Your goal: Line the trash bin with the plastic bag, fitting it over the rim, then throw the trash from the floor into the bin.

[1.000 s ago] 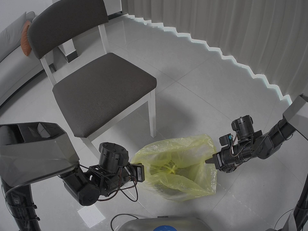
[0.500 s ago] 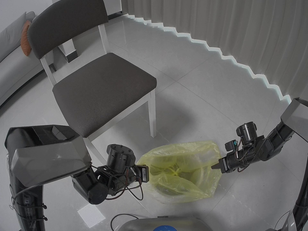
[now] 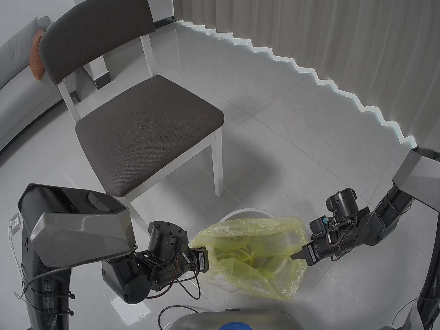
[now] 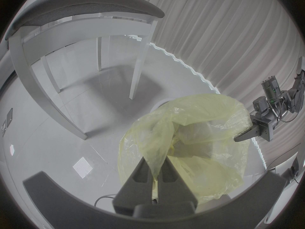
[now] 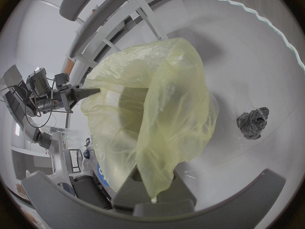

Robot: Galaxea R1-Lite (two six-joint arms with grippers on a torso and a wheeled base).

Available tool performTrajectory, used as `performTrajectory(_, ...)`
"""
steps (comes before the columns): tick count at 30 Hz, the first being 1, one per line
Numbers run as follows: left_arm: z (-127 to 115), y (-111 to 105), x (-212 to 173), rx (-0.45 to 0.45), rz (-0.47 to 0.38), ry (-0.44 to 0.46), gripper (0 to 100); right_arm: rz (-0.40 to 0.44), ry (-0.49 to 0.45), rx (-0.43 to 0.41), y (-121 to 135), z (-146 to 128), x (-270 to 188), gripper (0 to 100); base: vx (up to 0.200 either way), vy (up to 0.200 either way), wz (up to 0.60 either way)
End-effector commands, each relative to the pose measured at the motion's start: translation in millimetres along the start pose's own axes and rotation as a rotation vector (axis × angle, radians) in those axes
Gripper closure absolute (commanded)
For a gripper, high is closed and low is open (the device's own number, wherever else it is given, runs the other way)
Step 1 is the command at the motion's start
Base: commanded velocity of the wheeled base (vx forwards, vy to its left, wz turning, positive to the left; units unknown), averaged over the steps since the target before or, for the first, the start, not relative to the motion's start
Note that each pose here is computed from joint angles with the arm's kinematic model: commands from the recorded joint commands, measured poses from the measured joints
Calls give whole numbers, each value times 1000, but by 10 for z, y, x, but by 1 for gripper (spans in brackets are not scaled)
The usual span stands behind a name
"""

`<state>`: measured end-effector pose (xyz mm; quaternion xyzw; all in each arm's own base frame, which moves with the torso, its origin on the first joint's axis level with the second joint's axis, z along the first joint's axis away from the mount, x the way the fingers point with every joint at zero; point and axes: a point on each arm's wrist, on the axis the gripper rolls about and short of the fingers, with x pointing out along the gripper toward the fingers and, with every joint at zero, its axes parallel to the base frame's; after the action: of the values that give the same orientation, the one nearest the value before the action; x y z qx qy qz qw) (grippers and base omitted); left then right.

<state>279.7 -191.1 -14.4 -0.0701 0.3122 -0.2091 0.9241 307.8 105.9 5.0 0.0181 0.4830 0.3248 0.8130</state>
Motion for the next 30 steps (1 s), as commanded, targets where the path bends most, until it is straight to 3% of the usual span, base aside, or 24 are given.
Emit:
performTrajectory(1,-41,1,50,1,2,10,100,-7,-13,5,-22,23,-24,100,0,0,0)
performTrajectory(8,-24,-47,126,-15,-3,-10,100,-56,-58,56,-240,48,-221,100,0,0,0)
performTrajectory(15,80,-64,63,-33,-8,-37,100,-65,-88,50,-110,93,-557,100,0,0,0)
performTrajectory(20,57,-20,34,-37,5,-25,100,-112,-26,80,-33,146,-737,100,0,0,0)
performTrajectory(30,24,-16,43,-32,19,-18,100,-126,35,99,-115,75,-526,100,0,0,0)
